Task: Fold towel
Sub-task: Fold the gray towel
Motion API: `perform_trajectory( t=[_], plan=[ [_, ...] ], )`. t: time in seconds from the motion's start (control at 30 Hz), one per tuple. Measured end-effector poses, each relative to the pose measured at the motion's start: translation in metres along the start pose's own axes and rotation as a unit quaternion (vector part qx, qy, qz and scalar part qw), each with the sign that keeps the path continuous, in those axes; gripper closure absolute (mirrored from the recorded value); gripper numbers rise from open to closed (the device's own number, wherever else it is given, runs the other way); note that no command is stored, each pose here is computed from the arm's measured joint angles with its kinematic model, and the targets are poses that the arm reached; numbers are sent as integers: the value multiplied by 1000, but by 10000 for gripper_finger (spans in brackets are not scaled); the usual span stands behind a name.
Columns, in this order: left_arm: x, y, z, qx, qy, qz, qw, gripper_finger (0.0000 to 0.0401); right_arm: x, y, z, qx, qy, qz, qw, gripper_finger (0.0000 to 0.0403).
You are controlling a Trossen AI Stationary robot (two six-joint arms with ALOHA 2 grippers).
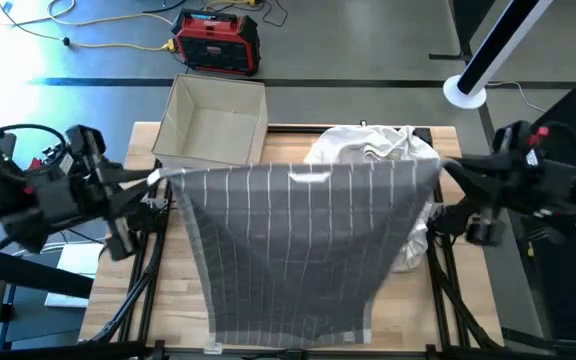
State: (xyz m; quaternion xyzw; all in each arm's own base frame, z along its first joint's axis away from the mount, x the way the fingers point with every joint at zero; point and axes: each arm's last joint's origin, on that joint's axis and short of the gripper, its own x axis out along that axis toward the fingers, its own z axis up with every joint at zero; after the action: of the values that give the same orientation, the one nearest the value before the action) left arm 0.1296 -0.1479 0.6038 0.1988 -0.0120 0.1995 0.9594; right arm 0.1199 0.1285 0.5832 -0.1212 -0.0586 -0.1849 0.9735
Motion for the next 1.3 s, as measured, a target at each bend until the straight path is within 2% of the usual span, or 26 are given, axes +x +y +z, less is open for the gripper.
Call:
perform_trajectory(
  t=[0.03, 0.17, 0.27, 0.4, 0.47, 0.6, 0.8, 1.0, 1.17, 1.23, 1.3],
  plan=[
    [2, 1, -10, 25, 21, 5, 999, 401, 2, 1, -7, -20, 32, -24, 999, 403],
    [4, 23, -40, -5, 62, 22, 998, 401, 8, -1, -33, -33, 82, -61, 994, 403],
    [0, 40, -68, -32, 95, 35, 994, 401, 8, -9, -59, -6, 108, -65, 992, 403],
    [-6, 51, -100, -32, 141, 39, 989, 401, 5, -16, -92, 20, 156, -69, 985, 403],
    [-6, 51, -104, -44, 149, 30, 987, 401, 6, -17, -106, 12, 179, -85, 980, 403],
    [-5, 49, -115, 7, 162, -4, 987, 401, 9, -17, -132, -2, 209, -126, 970, 403],
    [2, 35, -144, -29, 200, 6, 979, 401, 16, -15, -158, -8, 251, -144, 957, 403],
    [21, -4, -173, -75, 214, -41, 973, 401, 20, -6, -178, 39, 283, -117, 951, 403],
    [39, -34, -200, -123, 194, -86, 969, 401, 20, 3, -196, 40, 292, -106, 950, 403],
    [47, -40, -215, -124, 195, -96, 968, 401, 19, 3, -201, 38, 294, -107, 949, 403],
    [53, -38, -229, -108, 204, -82, 969, 401, 18, 1, -204, 40, 295, -112, 948, 403]
  ],
)
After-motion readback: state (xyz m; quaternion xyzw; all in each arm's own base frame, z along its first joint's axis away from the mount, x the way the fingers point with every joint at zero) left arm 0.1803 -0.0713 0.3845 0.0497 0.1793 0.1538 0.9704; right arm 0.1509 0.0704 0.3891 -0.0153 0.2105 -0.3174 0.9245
